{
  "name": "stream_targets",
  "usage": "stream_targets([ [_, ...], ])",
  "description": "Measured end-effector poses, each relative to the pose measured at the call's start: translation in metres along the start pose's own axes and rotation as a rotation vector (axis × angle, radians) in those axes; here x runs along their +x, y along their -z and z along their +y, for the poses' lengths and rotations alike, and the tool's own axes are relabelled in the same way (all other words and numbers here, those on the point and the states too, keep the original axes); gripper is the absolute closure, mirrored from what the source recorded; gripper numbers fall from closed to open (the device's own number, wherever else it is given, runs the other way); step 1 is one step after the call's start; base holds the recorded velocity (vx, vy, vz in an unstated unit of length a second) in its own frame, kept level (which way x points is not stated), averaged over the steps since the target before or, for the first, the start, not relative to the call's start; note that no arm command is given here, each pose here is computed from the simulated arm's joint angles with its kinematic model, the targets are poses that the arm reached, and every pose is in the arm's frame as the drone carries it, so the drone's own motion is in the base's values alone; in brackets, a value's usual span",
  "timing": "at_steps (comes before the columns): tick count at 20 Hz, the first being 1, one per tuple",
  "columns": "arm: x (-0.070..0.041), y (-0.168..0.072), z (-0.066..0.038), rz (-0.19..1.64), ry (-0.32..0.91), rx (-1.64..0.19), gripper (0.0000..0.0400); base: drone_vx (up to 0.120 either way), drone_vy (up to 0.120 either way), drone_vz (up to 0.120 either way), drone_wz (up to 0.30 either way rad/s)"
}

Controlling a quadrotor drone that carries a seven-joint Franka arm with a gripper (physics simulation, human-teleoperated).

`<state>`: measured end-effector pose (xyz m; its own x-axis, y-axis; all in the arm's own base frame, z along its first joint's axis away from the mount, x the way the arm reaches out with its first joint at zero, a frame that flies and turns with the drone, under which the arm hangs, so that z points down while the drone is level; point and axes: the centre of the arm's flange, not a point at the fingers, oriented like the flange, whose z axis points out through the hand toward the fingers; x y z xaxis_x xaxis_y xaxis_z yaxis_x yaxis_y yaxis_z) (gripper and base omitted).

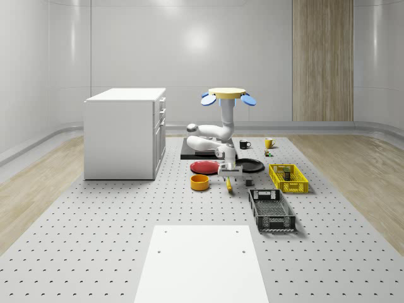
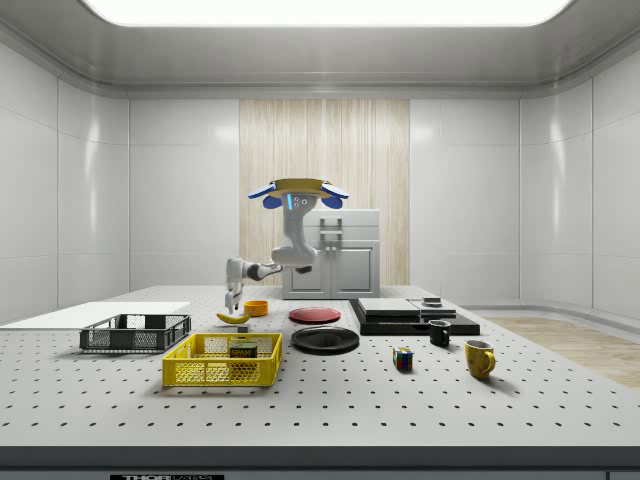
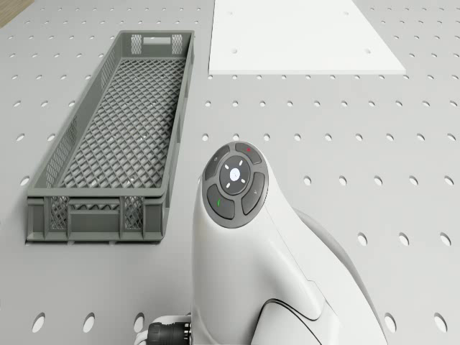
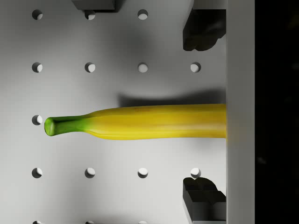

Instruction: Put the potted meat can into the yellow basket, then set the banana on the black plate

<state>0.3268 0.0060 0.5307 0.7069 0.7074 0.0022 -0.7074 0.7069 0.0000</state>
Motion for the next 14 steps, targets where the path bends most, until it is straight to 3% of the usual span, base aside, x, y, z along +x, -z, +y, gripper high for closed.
stream_targets([
  [2,0.0000,0.0000,0.0000,0.000,0.000,0.000,0.0000,0.000,0.000,-0.040,0.000],
  [6,0.0000,0.0000,0.0000,0.000,0.000,0.000,0.0000,0.000,-0.020,-0.120,0.000],
  [8,0.0000,0.0000,0.0000,0.000,0.000,0.000,0.0000,0.000,-0.080,-0.020,0.000],
  [14,0.0000,-0.0049,0.0000,0.000,0.000,0.000,0.0000,0.000,0.000,0.000,0.000],
])
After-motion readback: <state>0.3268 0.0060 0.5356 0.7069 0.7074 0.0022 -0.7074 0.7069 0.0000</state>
